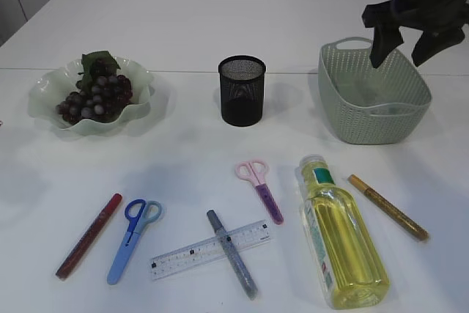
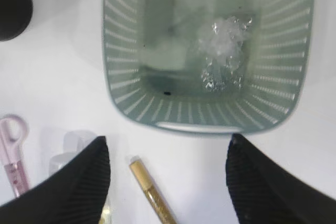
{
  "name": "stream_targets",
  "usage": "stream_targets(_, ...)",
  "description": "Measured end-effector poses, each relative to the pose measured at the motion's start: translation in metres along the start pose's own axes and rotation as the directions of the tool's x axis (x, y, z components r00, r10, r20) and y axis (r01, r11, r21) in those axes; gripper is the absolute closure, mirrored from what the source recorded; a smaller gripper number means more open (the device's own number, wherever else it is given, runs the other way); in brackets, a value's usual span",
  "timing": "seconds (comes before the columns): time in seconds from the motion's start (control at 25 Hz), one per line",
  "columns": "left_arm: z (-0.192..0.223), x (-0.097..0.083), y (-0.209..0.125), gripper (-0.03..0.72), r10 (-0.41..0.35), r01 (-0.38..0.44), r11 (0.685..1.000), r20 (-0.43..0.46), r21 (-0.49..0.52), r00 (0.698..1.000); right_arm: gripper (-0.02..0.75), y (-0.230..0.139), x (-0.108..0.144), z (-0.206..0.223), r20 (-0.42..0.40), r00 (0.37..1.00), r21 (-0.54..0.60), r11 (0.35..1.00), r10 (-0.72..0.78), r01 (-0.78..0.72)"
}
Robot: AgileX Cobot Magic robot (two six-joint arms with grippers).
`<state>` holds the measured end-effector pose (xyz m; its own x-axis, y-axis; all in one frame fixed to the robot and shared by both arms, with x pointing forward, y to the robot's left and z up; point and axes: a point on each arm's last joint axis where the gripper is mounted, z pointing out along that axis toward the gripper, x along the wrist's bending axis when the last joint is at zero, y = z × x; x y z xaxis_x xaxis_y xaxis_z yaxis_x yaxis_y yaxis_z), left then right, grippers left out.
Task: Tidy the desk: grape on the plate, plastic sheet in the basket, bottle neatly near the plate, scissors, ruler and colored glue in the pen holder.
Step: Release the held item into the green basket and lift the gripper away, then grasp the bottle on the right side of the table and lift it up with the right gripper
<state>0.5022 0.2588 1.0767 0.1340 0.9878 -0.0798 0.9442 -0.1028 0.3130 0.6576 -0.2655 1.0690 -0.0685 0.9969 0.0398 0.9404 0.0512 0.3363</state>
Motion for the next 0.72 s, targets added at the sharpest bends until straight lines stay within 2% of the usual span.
stream_targets(0.28, 0.0, 0.0, 0.0, 0.263, -0.002, 0.002, 1.0, 0.004, 0.0, 1.0, 0.208, -0.035, 0.002, -0.031, -0.02, 1.0, 0.027, 1.0, 0.002, -0.001)
stream_targets(0.52, 0.0, -0.004, 0.0, 0.263, -0.02, 0.021, 1.0, 0.039, -0.004, 0.999, 0.209, -0.083, 0.007, -0.053, -0.072, 0.997, 0.044, 0.999, 0.011, -0.008)
stream_targets(0.72, 0.0, -0.008, 0.001, 0.263, -0.005, 0.005, 1.0, 0.05, -0.008, 0.999, 0.209, -0.129, 0.008, -0.061, -0.085, 0.996, 0.058, 0.998, 0.022, -0.017)
